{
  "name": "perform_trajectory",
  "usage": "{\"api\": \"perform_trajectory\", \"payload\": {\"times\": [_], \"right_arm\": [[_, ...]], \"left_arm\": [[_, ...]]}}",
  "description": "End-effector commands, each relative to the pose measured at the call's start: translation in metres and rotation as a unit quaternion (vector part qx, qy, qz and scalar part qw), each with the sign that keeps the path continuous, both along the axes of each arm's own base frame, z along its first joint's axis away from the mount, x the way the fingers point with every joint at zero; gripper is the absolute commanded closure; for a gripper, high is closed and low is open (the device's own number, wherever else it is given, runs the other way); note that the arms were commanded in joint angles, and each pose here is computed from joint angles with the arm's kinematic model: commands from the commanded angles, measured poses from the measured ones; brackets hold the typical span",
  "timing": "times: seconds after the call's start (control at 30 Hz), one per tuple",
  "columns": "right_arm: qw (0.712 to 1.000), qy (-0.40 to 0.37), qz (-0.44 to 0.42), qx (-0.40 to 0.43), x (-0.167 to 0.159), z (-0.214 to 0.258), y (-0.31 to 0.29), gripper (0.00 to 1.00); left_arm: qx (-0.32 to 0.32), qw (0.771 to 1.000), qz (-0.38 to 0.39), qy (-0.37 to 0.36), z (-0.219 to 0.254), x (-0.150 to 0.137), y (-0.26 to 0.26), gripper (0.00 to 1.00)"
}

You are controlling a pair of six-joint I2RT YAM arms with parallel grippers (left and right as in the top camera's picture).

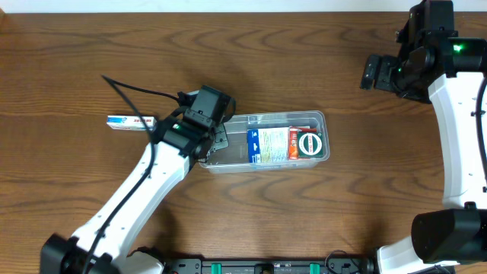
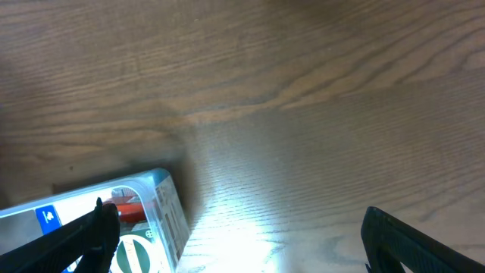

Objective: Pack container
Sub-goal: 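Carry the bottle right and lower it into the container's left end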

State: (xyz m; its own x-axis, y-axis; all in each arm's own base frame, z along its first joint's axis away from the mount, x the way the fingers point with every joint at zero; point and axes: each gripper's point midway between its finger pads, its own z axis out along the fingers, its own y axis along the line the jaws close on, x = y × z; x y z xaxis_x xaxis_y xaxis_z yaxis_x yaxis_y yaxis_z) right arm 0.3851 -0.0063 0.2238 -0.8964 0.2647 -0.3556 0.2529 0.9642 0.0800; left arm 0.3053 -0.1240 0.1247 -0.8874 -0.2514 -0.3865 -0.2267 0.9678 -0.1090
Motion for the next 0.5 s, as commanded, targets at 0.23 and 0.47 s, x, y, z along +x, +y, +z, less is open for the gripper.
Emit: {"api": "perform_trajectory", "payload": {"times": [0.23, 0.47], "right_arm": [[1.000, -0.002, 0.002, 0.001, 0.001, 0.001, -0.001, 0.01], [1.000, -0.002, 0.002, 0.001, 0.001, 0.001, -0.001, 0.01]], "left_arm": [[0.010, 0.999, 0.042, -0.006, -0.019, 0.027, -0.004, 0.88], [0.037, 0.994, 0.098, -0.018, -0.026, 0.034, 0.010, 0.88]]}}
